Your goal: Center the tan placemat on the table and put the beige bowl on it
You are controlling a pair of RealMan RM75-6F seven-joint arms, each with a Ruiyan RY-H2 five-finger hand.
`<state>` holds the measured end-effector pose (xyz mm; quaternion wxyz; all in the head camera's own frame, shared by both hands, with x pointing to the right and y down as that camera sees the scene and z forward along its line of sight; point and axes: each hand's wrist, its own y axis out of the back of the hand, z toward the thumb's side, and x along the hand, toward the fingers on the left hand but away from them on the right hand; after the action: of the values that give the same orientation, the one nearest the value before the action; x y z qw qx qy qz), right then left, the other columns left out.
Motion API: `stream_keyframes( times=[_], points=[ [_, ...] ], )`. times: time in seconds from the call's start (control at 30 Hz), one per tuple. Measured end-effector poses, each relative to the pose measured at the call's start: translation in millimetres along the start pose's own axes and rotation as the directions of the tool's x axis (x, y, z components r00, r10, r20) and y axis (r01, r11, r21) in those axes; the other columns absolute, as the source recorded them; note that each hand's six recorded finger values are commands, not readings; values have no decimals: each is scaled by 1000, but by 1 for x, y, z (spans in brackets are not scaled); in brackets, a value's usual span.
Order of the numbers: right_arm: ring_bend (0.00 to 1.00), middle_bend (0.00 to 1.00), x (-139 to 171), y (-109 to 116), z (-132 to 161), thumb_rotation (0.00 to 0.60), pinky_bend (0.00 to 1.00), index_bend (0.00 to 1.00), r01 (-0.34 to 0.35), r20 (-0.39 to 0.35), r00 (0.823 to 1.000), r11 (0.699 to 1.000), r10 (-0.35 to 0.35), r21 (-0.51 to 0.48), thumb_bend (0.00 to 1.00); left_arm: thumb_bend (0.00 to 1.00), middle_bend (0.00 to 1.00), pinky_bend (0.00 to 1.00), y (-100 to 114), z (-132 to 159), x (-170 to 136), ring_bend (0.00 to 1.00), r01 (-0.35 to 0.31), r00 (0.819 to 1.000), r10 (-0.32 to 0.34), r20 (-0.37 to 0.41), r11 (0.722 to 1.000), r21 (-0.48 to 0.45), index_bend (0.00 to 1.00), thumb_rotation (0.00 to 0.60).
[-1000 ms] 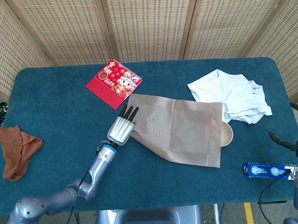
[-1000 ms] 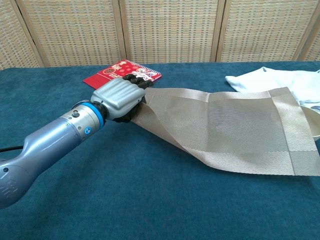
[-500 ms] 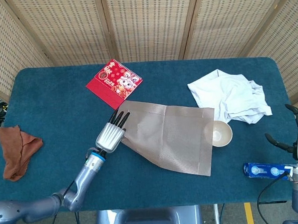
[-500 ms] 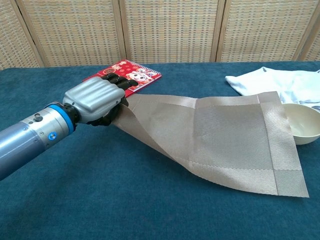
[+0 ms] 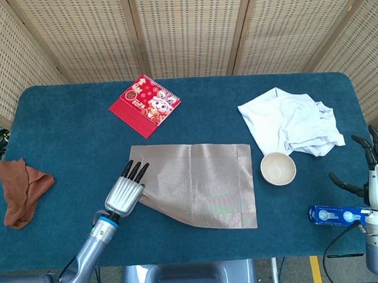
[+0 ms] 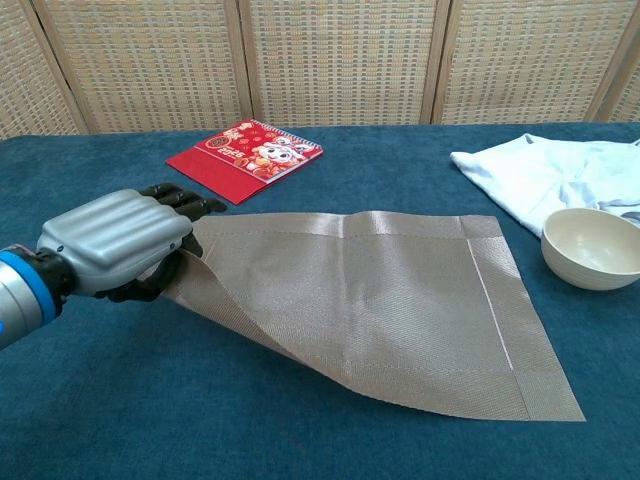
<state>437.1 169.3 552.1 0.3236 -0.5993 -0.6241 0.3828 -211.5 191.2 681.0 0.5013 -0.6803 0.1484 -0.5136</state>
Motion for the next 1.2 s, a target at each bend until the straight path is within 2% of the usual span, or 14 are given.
stream_keyframes(
  times=[0.13, 0.23, 0.33, 0.4, 0.47, 0.53, 0.57, 0.7, 1.03, 1.2],
  points=[
    [0, 0, 1, 0, 3, 600, 0, 223, 0, -8, 1000, 1000, 0, 0, 253, 612, 0, 0, -6, 5, -18, 0, 45, 999, -45, 2, 999, -18, 783, 600],
    [0, 0, 2, 1, 5, 600, 0, 223, 1, -12, 1000, 1000, -1, -1, 254, 612, 0, 0, -7, 6, -23, 0, 54, 999, -54, 9, 998, -21, 775, 600],
    [0, 0, 4, 1, 6, 600, 0, 224, -2, -15, 1000, 1000, 2, -3, 253, 611, 0, 0, -8, 6, -28, 0, 53, 999, -53, 13, 998, -17, 715, 600],
    [0, 0, 4, 1, 7, 600, 0, 224, -3, -17, 1000, 1000, 2, -3, 253, 590, 0, 0, -8, 5, -30, 0, 55, 998, -54, 13, 998, -16, 582, 600],
    [0, 0, 5, 0, 8, 600, 0, 224, -4, -22, 1000, 1000, 4, -5, 253, 515, 0, 0, -9, 3, -32, 0, 58, 998, -58, 17, 998, -11, 287, 600],
    [0, 0, 5, -1, 9, 600, 0, 224, -7, -26, 1000, 1000, 6, -6, 253, 447, 0, 0, -9, 0, -34, 0, 58, 998, -58, 22, 998, -1, 96, 600],
    [0, 0, 5, -1, 10, 600, 0, 224, -8, -28, 1000, 1000, 7, -6, 253, 424, 0, 0, -8, -1, -34, 0, 56, 998, -56, 24, 998, 2, 43, 600],
    [0, 0, 7, -2, 11, 600, 0, 224, -12, -33, 999, 1000, 12, -5, 253, 344, 0, 0, -7, -5, -36, 0, 43, 999, -43, 22, 999, 2, 0, 600],
    [0, 0, 10, -4, 17, 600, 0, 224, -21, -53, 998, 1000, 21, -2, 252, 343, 0, 0, 3, -15, -52, 0, 27, 1000, -26, 11, 997, -75, 0, 600],
    [0, 0, 12, -6, 20, 600, 0, 223, -28, -64, 998, 1000, 28, 7, 252, 343, 0, 0, 15, -31, -71, 0, -26, 999, 24, -22, 995, -98, 0, 600]
  ],
)
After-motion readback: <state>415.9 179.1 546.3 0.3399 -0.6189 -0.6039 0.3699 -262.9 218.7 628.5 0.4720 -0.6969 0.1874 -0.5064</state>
